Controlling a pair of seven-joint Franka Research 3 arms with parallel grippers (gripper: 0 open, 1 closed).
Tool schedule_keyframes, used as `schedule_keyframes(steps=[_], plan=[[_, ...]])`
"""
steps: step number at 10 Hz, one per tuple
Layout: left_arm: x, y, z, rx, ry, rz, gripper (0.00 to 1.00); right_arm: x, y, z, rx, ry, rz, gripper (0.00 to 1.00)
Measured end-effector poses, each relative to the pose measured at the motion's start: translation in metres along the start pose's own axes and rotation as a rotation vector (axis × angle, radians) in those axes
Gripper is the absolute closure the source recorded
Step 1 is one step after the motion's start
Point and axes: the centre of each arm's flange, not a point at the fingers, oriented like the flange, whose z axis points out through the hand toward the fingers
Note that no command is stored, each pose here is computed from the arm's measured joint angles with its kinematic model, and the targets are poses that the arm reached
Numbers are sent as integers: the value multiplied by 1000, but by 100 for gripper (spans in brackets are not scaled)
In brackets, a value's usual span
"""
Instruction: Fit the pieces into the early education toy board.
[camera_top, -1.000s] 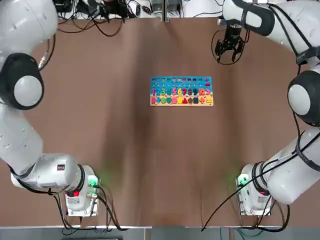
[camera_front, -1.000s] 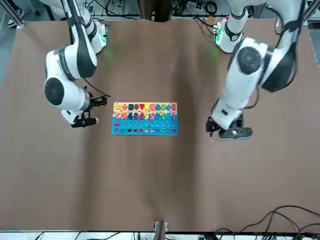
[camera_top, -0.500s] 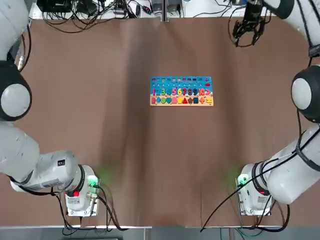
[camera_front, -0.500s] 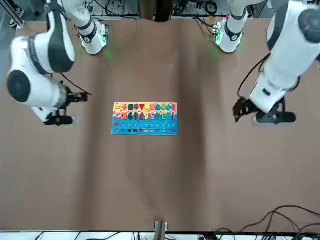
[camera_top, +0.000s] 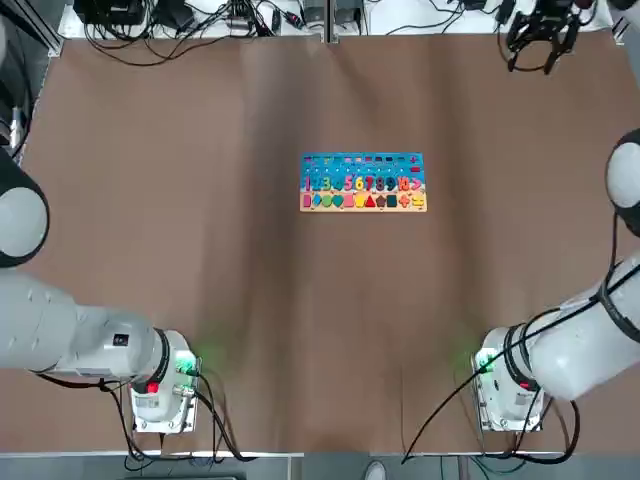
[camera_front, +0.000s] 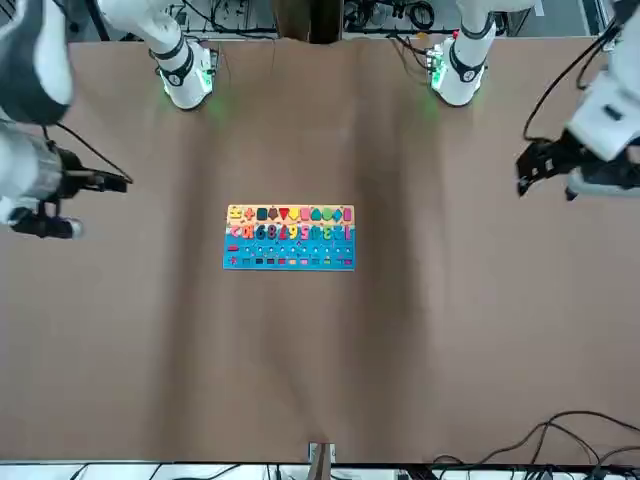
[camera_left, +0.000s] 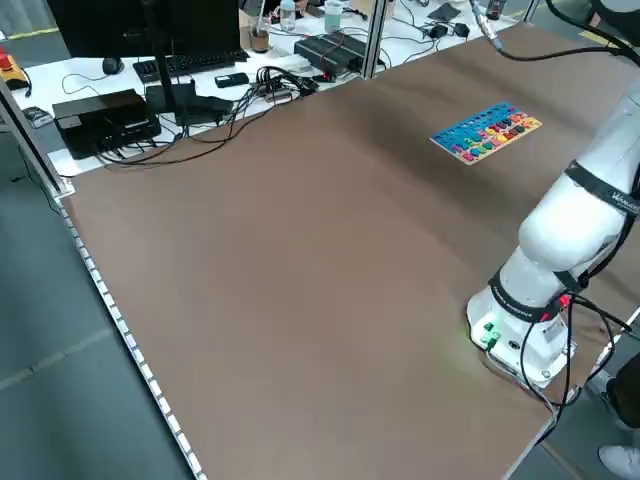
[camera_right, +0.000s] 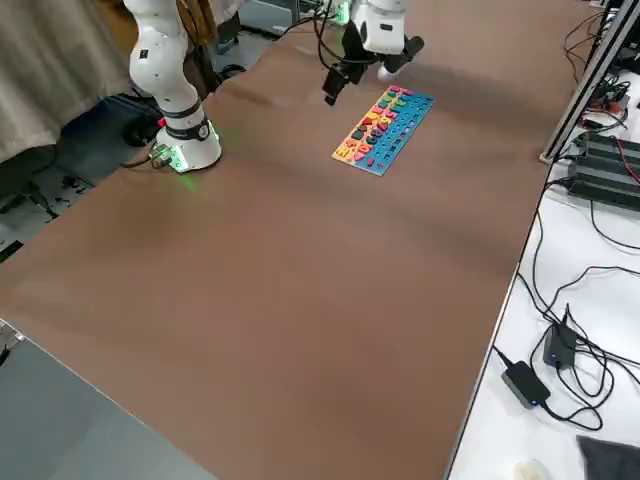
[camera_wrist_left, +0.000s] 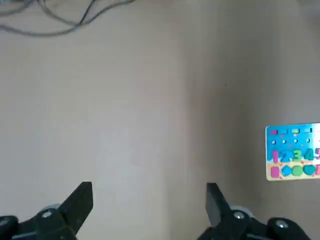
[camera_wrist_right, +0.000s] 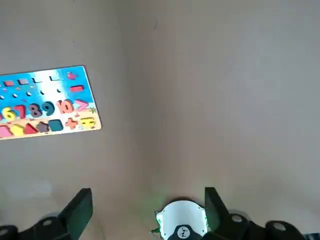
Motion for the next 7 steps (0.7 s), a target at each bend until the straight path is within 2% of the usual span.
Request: schedule_keyframes(steps=[2,4,7], plan=[[-9,-28,-1,-14,-48,-44,0,-17,30,-24,54,41,18,1],[-12,-21,7,-14,-60,-31,2,-28,42,-39,48,75,27,1],[-9,-11,12,1,-34,-15,1,-32,40,-53,40,111,16,1]])
